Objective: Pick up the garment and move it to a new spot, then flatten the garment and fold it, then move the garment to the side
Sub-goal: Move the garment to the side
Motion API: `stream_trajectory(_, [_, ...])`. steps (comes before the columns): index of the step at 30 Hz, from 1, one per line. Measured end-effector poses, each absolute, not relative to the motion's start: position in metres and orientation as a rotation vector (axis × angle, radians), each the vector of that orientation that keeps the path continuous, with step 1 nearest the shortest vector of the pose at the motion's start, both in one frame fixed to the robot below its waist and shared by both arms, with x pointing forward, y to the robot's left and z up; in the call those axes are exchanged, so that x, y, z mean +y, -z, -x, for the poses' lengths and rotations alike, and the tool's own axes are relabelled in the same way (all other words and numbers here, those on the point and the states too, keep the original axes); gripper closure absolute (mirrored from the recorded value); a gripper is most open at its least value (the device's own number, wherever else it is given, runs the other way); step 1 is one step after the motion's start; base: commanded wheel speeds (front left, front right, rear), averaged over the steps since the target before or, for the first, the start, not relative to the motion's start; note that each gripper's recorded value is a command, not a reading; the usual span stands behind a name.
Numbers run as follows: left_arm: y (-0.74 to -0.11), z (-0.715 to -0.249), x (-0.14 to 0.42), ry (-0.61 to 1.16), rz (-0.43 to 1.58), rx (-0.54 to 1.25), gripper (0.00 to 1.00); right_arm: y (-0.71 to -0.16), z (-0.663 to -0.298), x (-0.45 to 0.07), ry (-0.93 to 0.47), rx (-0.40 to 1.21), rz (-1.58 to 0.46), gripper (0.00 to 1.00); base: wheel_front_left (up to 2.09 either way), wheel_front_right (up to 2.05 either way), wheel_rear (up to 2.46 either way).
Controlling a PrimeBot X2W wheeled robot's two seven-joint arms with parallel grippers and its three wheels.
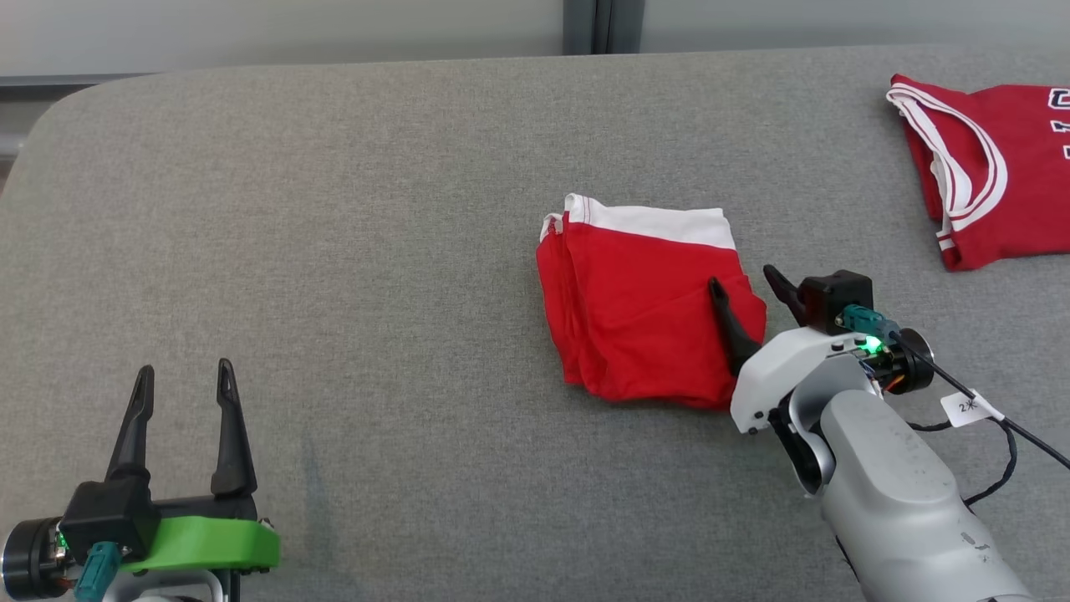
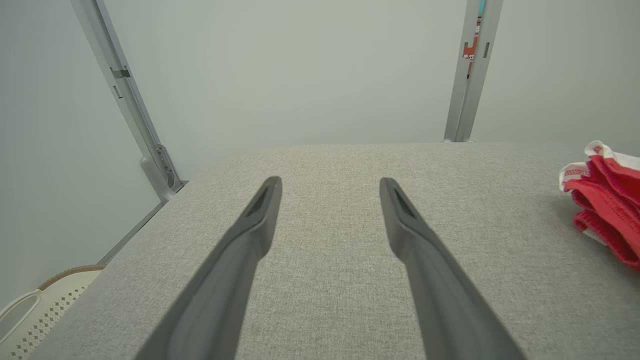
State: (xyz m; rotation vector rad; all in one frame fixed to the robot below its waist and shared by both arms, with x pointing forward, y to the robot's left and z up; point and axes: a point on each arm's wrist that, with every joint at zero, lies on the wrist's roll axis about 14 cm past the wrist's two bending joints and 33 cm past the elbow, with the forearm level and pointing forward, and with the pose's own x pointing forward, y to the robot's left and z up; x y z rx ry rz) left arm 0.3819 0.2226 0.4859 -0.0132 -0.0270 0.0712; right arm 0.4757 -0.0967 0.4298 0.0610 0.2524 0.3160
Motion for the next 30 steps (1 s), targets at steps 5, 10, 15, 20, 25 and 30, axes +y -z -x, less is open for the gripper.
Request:
stream_trajectory(5, [-0.482, -0.387, 0.222, -0.066, 0.014, -0.018, 0.0, -0.402, -0.468, -0.093, -0.301, 0.338, -0.109, 0.0, 0.0, 0.0, 0.0])
stream_trajectory(10, [-0.481, -0.392, 0.221, -0.061, 0.015, -0.016, 0.0, -0.388, -0.463, -0.089, -0.298, 0.388, -0.138, 0.0, 0.0, 0.0, 0.0])
stream_trajectory(15, [-0.479, -0.393, 0.221, -0.058, 0.015, -0.012, 0.0, -0.385, -0.463, -0.079, -0.305, 0.403, -0.201, 0.0, 0.0, 0.0, 0.0])
stream_trajectory(20, [-0.477, -0.396, 0.221, -0.058, 0.014, -0.008, 0.0, -0.387, -0.462, -0.057, -0.353, 0.409, -0.262, 0.0, 0.0, 0.0, 0.0])
stream_trajectory(25, [-0.475, -0.398, 0.223, -0.061, 0.013, -0.003, 0.0, -0.386, -0.467, -0.054, -0.367, 0.414, -0.249, 1.0, 0.0, 0.0, 0.0])
stream_trajectory(30, [-0.475, -0.401, 0.222, -0.058, 0.016, -0.004, 0.0, -0.39, -0.475, -0.06, -0.376, 0.399, -0.196, 1.0, 0.0, 0.0, 0.0])
